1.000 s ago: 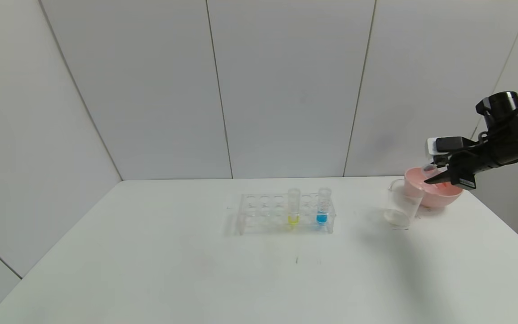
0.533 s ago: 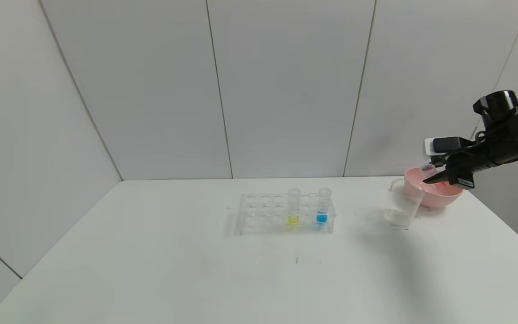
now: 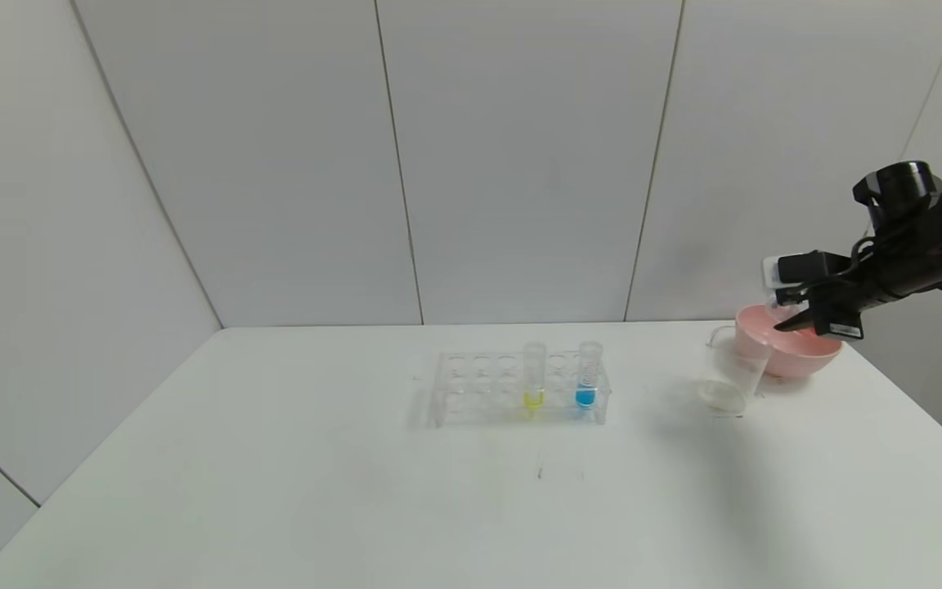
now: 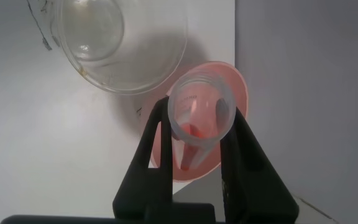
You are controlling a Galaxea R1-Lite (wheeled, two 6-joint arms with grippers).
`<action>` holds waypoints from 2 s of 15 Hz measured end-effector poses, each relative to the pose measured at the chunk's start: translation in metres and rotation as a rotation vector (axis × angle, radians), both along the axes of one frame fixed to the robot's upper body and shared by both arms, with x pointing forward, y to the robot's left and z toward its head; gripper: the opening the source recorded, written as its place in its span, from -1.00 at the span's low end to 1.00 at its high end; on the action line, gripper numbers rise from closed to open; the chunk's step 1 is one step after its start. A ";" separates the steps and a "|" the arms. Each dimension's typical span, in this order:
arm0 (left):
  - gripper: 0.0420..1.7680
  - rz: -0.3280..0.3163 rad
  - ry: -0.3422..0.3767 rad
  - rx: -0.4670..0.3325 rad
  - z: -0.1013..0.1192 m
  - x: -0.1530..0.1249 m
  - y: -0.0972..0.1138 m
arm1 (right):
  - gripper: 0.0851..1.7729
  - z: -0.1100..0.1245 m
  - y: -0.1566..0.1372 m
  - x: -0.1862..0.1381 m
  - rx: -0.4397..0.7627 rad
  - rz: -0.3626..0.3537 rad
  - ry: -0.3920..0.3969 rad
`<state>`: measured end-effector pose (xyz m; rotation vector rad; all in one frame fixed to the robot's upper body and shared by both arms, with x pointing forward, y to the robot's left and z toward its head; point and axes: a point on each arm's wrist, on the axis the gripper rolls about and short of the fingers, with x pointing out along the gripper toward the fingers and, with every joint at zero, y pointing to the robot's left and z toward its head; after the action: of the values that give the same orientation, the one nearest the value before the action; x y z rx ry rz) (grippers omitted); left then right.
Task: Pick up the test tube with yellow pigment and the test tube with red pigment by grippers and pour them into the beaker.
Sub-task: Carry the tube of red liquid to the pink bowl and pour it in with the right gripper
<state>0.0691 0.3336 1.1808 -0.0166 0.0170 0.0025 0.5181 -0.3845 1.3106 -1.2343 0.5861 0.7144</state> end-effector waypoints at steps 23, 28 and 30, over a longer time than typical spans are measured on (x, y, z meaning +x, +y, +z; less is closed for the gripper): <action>0.94 0.000 0.000 0.000 0.000 0.000 0.000 | -0.50 0.011 0.037 -0.005 -0.212 -0.164 0.008; 0.94 0.000 0.000 0.000 0.000 0.000 0.000 | -0.50 0.014 0.036 -0.006 -0.241 -0.190 0.000; 0.94 0.000 0.000 0.000 0.000 0.000 0.000 | -0.50 0.015 0.036 -0.007 -0.250 -0.195 0.001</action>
<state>0.0691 0.3336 1.1808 -0.0166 0.0170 0.0029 0.5115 -0.3483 1.3254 -1.3847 0.8027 0.4881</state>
